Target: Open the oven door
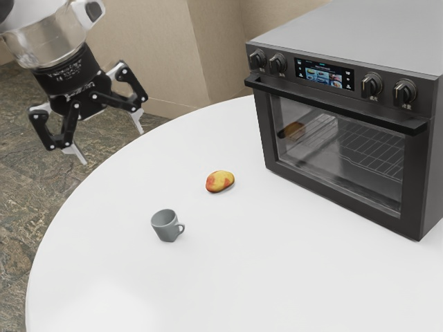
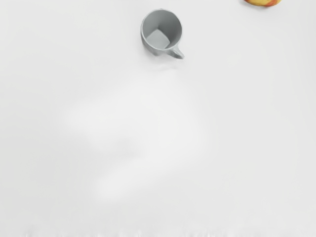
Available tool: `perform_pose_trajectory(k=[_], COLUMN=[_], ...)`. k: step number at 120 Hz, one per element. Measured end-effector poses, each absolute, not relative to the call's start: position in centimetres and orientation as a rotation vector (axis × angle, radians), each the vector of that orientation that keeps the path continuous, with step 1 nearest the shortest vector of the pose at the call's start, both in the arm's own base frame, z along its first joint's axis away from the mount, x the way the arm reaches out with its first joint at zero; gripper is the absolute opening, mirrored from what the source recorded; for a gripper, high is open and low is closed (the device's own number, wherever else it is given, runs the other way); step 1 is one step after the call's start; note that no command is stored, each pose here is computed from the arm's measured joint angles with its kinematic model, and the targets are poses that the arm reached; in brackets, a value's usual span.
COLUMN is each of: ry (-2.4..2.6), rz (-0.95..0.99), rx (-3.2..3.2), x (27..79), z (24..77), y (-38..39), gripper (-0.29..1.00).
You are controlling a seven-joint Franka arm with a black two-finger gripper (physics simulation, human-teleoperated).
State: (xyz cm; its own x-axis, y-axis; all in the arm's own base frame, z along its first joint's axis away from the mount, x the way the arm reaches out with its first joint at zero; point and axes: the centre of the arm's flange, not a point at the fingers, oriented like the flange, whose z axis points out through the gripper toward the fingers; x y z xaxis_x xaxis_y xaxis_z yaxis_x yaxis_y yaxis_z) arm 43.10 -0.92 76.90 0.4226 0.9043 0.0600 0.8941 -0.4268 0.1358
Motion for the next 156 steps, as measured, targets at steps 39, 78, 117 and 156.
perform_pose_trajectory(k=[39,78,117,156], ry=[1.863,1.886,2.047,1.975], rz=[0.279,0.321,0.408,0.534], rx=[2.274,1.938,1.692,1.718], x=[49.6,55.2,64.4,68.4], z=[74.1,73.8,69.8,67.0], y=[-17.5,-23.8,-13.6,-12.3], gripper=[0.7,0.7,0.7,0.7])
